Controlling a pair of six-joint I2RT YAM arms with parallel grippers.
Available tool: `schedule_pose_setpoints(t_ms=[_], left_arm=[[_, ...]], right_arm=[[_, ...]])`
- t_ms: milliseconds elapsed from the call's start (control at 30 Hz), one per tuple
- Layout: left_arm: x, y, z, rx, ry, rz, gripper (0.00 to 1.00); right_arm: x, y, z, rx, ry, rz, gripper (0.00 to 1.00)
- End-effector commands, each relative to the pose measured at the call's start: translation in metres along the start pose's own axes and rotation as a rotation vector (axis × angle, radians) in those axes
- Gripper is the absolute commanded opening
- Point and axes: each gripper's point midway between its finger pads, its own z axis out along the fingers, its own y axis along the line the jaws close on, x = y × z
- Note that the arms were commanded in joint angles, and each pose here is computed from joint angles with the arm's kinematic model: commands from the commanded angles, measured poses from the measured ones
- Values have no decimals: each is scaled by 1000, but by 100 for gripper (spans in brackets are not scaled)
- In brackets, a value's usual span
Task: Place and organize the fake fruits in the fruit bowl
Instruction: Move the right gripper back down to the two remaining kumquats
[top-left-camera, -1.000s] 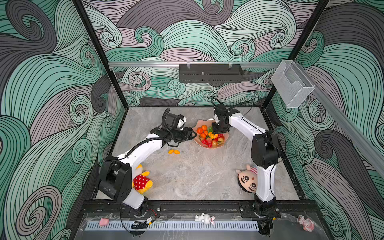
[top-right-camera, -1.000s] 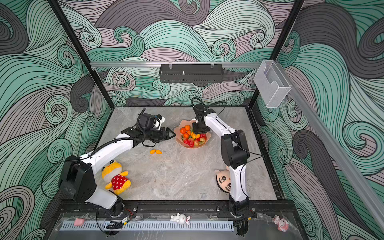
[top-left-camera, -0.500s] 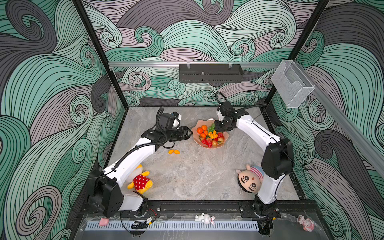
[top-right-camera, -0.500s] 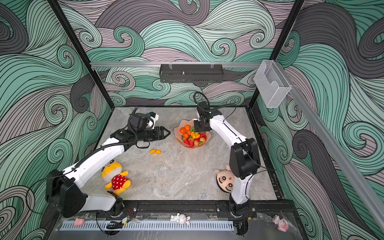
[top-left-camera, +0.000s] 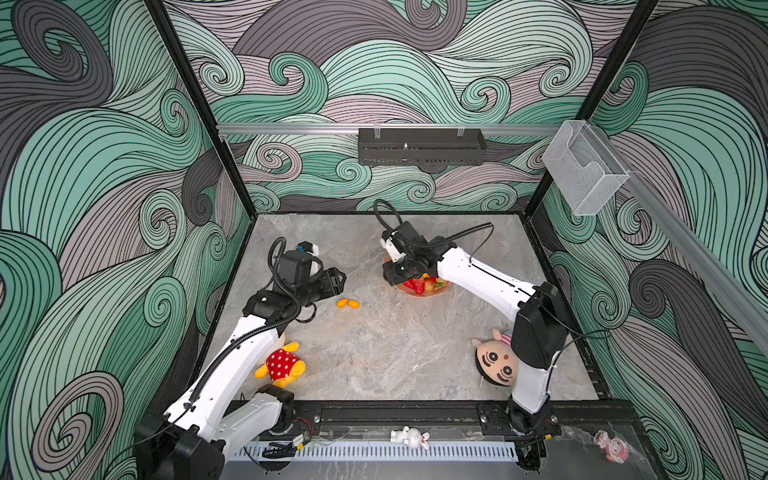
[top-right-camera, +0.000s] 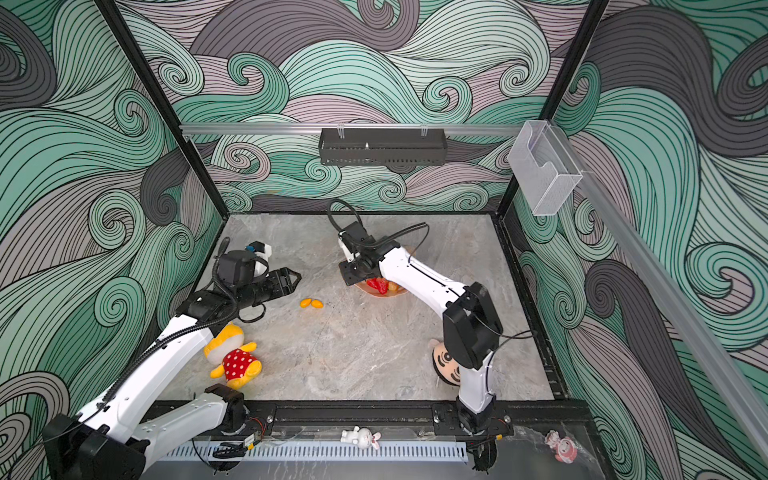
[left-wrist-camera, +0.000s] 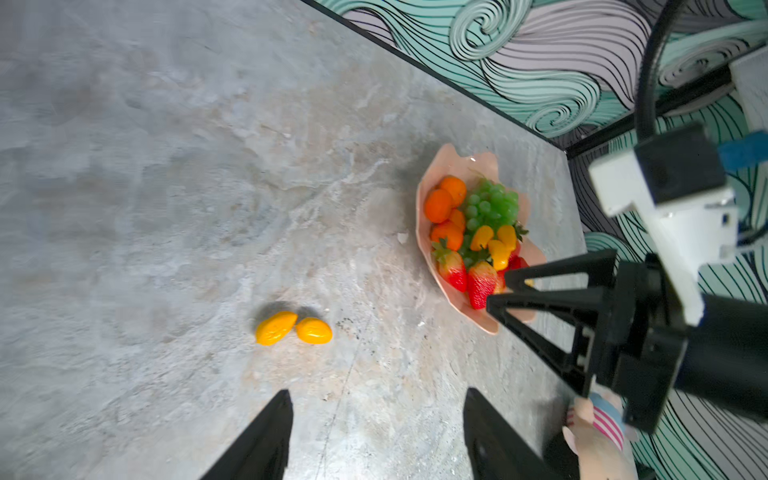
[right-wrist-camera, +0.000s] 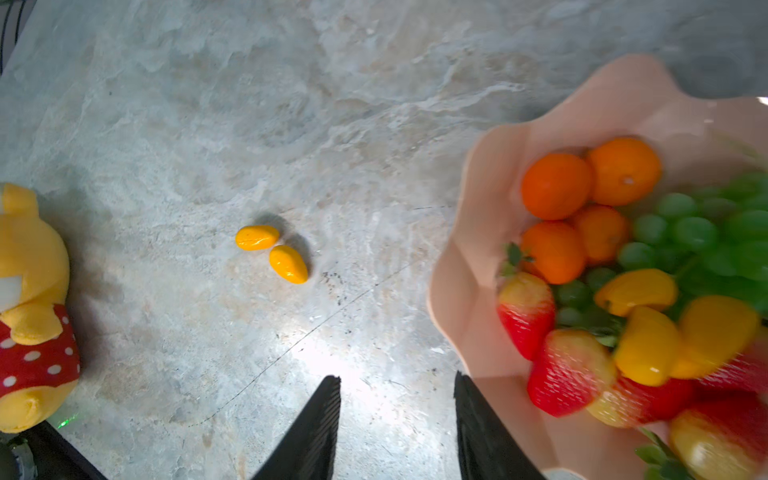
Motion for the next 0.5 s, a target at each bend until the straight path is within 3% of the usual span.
schedule_pose_setpoints(t_ms=[0,167,467], left_arm=[[2,19,-10,-11,5,-77,68],[1,38,-15,-6,-4,-156,68],[5,64,-10,-8,11,-239,68]], right_arm=[[4,24,16,-27,40,-62,45],[15,51,47,-63,102,-147,45],[20,64,93,-77,147,-198,46]])
